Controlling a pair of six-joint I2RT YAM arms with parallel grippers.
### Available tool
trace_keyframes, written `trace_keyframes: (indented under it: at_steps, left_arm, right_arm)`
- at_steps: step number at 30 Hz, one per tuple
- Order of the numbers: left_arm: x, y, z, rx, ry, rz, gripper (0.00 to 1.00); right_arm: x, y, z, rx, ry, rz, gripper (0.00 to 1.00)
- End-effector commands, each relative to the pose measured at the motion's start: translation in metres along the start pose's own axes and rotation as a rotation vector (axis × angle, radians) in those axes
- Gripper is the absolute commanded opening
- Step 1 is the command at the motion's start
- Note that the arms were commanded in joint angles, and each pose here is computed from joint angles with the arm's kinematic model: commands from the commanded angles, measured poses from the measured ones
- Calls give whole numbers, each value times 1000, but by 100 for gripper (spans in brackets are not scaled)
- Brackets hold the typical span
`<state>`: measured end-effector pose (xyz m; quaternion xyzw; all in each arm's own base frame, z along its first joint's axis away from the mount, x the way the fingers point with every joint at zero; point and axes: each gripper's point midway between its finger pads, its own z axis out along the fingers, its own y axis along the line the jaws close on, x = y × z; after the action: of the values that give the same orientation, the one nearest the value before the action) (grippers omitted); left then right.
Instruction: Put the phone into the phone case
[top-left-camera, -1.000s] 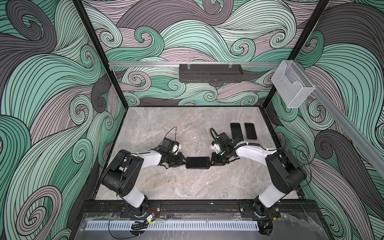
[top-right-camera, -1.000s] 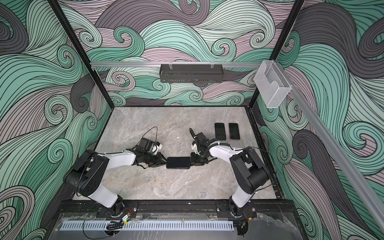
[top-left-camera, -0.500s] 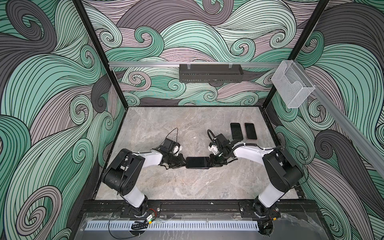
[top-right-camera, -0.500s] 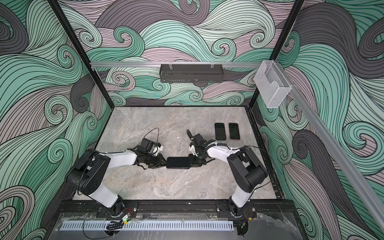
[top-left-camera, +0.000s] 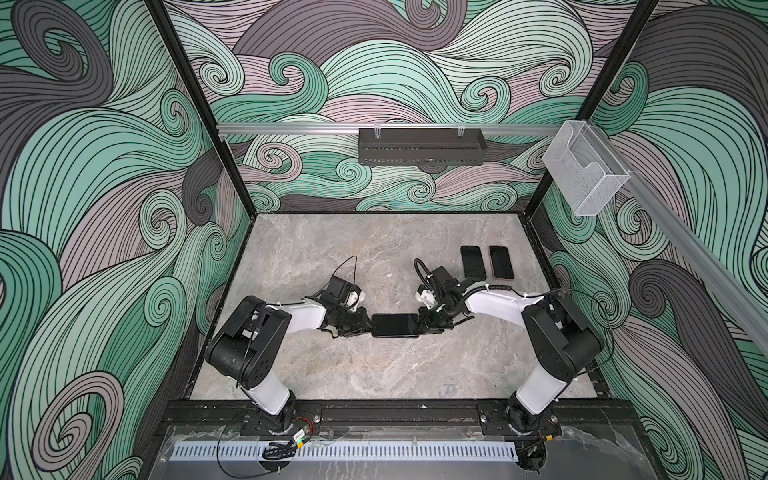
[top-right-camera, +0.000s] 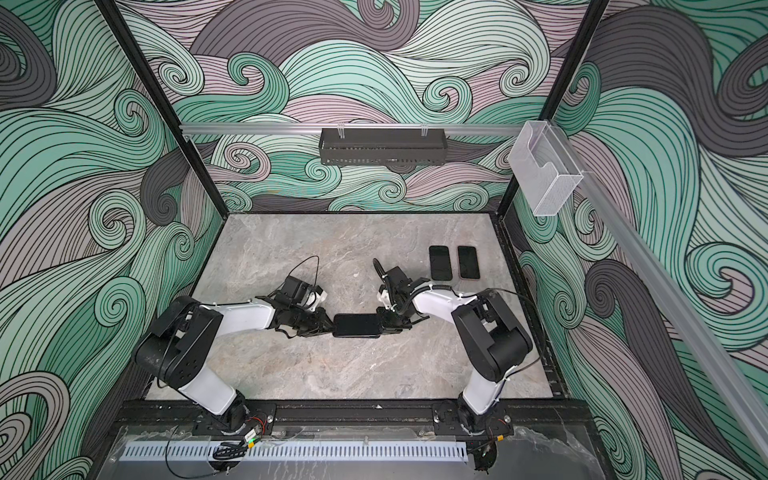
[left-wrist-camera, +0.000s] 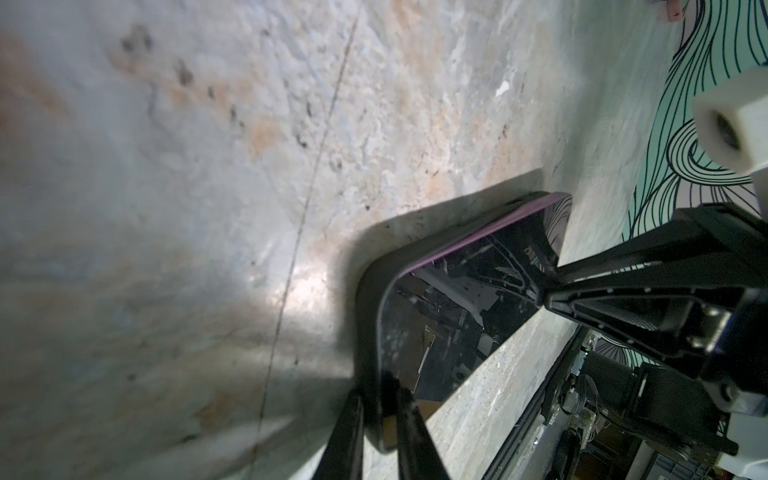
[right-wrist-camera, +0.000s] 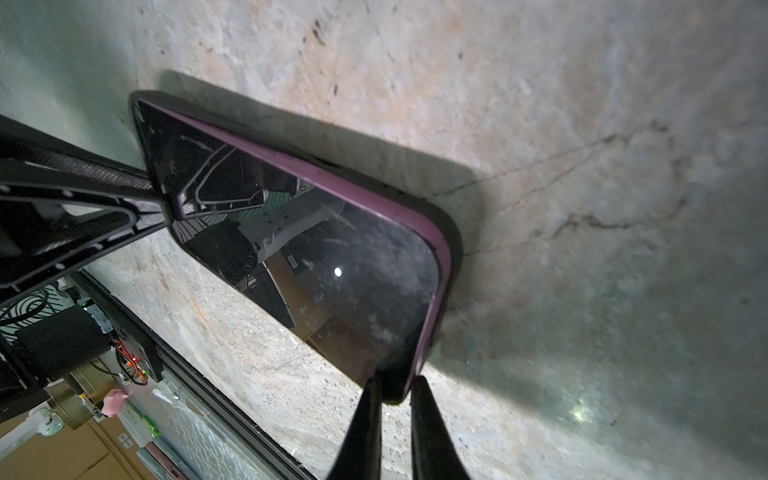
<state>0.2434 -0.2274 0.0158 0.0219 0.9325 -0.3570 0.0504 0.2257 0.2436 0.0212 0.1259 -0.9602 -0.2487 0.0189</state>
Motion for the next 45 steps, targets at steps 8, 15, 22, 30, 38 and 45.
trace_keyframes:
  at_steps: [8,15,22,30,38,45]
  left_arm:
    - [11,-8,11,8,61,31,17]
    - [11,-7,12,4,61,27,18]
    - [12,-7,12,1,58,22,18]
    - [12,-3,12,-13,55,13,17]
    - [10,0,10,-34,33,5,17]
    - [10,3,10,-48,25,-5,17]
  right_arm:
    - [7,-3,43,-3,59,-13,11]
    - [14,-17,56,38,82,15,11]
    - [16,-27,68,67,86,21,10]
    - [20,-42,74,143,94,32,10]
    - [24,-58,76,220,101,39,10]
    - [27,-62,82,228,111,42,10]
